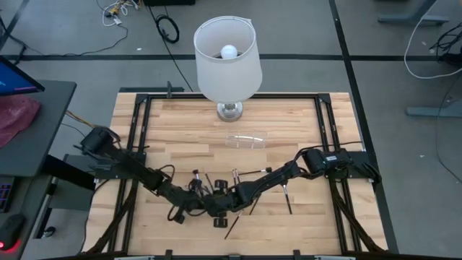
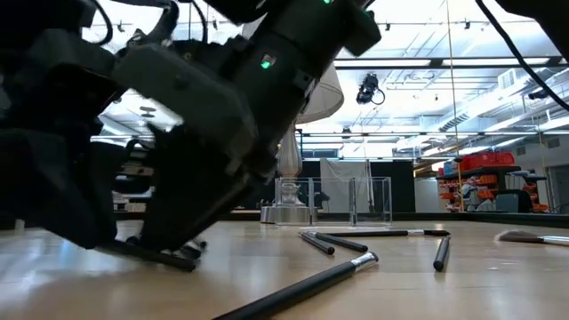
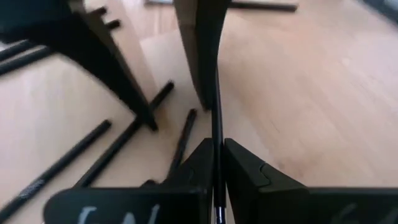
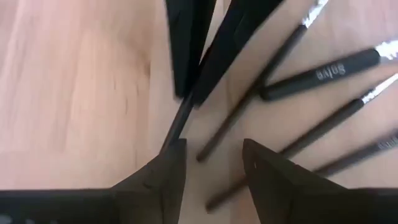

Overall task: Put items in baskets/containers
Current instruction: Put the black eyeshadow brush into the transparent organizer

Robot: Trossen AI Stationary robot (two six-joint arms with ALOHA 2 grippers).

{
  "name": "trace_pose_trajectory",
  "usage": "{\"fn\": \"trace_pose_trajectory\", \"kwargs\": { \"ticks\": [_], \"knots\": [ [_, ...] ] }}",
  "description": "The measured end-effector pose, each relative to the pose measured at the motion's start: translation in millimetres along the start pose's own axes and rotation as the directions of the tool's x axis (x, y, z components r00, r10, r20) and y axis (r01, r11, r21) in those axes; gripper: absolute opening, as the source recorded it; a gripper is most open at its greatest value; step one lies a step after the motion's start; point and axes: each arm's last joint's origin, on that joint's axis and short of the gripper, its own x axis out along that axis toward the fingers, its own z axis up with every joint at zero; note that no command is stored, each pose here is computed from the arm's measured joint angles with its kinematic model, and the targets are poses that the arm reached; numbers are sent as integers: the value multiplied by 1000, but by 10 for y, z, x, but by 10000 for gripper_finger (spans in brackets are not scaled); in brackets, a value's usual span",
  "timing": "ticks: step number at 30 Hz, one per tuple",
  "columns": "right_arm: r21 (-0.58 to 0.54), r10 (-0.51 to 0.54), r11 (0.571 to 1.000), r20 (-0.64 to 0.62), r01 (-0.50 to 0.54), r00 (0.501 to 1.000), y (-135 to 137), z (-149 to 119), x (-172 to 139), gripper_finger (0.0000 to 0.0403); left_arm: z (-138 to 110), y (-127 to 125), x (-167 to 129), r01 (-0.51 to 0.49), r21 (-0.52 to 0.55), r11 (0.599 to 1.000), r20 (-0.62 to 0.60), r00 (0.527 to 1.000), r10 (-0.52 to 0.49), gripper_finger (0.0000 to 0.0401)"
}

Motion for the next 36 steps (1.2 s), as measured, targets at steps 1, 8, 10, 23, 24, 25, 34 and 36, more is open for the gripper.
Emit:
{"fn": "trace_pose_trajectory", "kwargs": {
  "ticks": [1, 8, 10, 23, 24, 25, 34, 36],
  "knots": [
    [-2, -3, 1000, 6, 3, 1000, 10, 11, -28, 165, 35, 4, -10, -3, 5, 1000, -16, 1000, 3, 32],
    [-23, -32, 999, 78, 34, 996, 25, 157, -311, 165, 310, 12, -13, -26, 89, 996, -83, 996, 34, 32],
    [-19, -32, 999, 86, 33, 996, 19, 179, -356, 165, 346, 19, -12, -43, 98, 994, -125, 991, 56, 32],
    [15, -66, 998, 22, 66, 998, 28, 84, -308, 165, 574, 22, -20, -100, 228, 968, -161, 977, 139, 32],
    [19, -67, 998, 19, 66, 998, 27, 82, -308, 165, 576, 21, -20, -102, 228, 968, -160, 977, 141, 32],
    [29, -66, 997, 20, 66, 998, 27, 82, -308, 165, 577, 20, -20, -104, 228, 968, -159, 977, 142, 32],
    [74, -75, 995, 8, 74, 997, -38, 69, -254, 138, 597, 26, -33, -122, 232, 965, -146, 977, 159, 32],
    [75, -76, 994, 6, 75, 997, -42, 68, -253, 126, 598, 28, -34, -130, 242, 962, -144, 975, 168, 32]
  ]
}}
